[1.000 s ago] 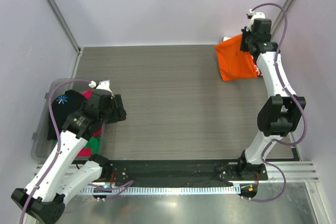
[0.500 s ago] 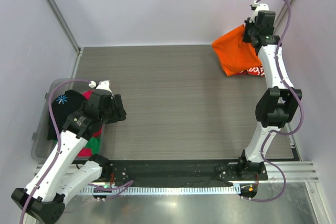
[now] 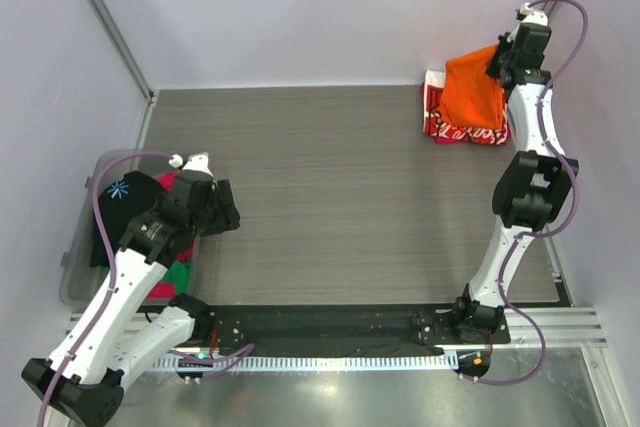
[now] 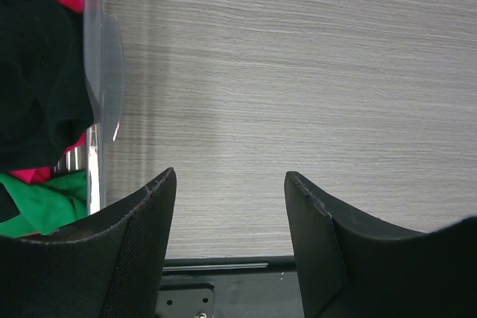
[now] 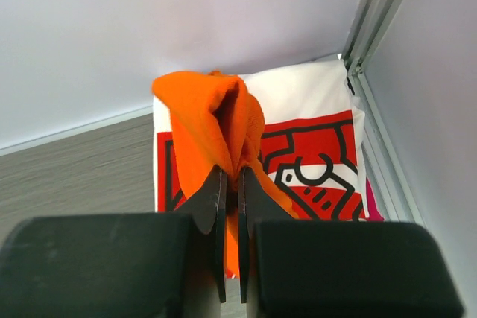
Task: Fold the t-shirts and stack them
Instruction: Neatly place the folded tshirt to the corner
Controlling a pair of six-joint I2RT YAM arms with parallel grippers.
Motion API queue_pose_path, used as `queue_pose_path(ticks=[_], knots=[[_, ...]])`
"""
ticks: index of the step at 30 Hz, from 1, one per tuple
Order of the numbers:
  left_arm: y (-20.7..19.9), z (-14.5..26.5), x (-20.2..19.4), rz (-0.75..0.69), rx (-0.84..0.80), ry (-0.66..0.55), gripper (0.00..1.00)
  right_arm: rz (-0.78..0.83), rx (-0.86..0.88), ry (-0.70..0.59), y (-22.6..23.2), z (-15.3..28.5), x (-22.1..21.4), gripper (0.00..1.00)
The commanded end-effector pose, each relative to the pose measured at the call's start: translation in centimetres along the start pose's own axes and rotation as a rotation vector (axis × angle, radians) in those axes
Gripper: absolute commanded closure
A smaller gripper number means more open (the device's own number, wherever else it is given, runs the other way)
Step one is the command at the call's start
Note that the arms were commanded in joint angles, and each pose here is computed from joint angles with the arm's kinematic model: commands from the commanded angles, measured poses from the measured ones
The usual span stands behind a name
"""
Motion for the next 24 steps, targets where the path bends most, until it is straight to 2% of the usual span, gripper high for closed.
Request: queue_pose_path(ticks=[1,9,13,14,15,16,17,22,24], knots=[[0.1,-0.2,0.7,0.023,0.015,-0.039,0.39,-0.032,0.050,-0.123,0.6,-1.2,3.2,0.99],[0.1,-0.2,0.7,0.026,0.019,-0.041,0.39,-0.067,-0.037,-0.132,-2.9,-4.8,2.6,0.99],[0.1,-0.1,0.7,0.026,0.019,-0.041,0.39,-0.090,-0.182,-0.147,-5.2,-6.0,1.7,0.99],[0.1,-0.2,0.7,0.026,0.020,-0.040,0.39,-0.100,-0.214,-0.148,-5.6,-6.1,1.4,0.96],[0.1,-0.2,0.7,0.026,0.021,-0.040,0.39,-0.104,-0.253,-0.142,-6.4,-6.7,0.7,0.53],[0.2,-0.1,0.7,0.027,0.022,-0.044,0.39,-0.112,-0.285,-0.153,-6.7,-6.8,0.7,0.23],[0.2,-0.2,0.7,0.028,0.024,-0.042,0.39,-0.120,-0.341,-0.174,-7.4,-6.9,0.9,0.01],[0.2,-0.2,0.7,0.028,0.024,-0.042,0.39,-0.163,-0.412,-0.227,-7.8,-5.7,2.3,0.00],[0.1,-0.2,0.7,0.027,0.023,-0.040,0.39,-0.190,-0.388,-0.239,-7.3,-5.2,2.9,0.00]])
Point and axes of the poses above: each gripper's point midway between its finger pads, its own z axis back along the fingers, its own y axis along the line the jaws close on, x = y × z, the point moved 6 cm from there along z, back along the fingers, and after that the axes turned 7 degrees about -z, right-handed, at the moved point
